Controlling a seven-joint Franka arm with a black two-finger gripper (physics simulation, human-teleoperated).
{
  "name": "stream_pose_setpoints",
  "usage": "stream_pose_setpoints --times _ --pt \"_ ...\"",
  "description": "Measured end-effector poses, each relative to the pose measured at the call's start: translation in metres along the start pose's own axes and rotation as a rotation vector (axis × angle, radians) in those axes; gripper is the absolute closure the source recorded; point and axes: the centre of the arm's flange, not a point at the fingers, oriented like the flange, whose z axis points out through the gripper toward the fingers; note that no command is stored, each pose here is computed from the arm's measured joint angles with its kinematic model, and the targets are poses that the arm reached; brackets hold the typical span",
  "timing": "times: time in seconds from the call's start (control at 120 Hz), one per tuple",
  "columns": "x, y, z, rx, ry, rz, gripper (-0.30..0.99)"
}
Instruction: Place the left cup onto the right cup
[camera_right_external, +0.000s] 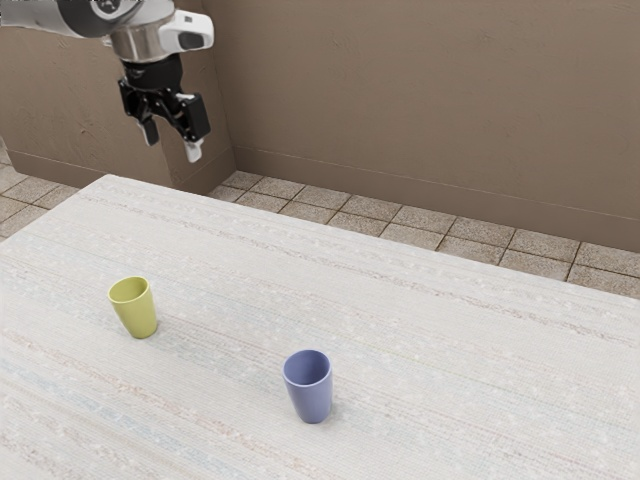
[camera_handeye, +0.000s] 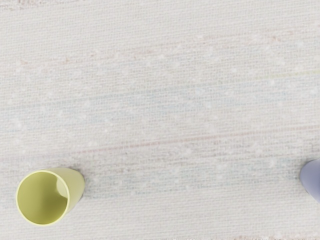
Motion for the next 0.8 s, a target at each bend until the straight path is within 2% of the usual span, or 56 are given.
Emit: stream_pose_setpoints --times 0.2,0.533,0.65,0.8 --pt "0.000 0.010 0.003 -0.005 0.005 0.027 0.02" --pt "0.007 0.017 0.075 0.002 -0.096 0.058 0.02" --pt "0.002 -0.005 0.116 -0.006 -0.125 0.044 0.02" --pt "-0.016 -0.061 0.166 -0.019 -0.146 -0.033 0.02"
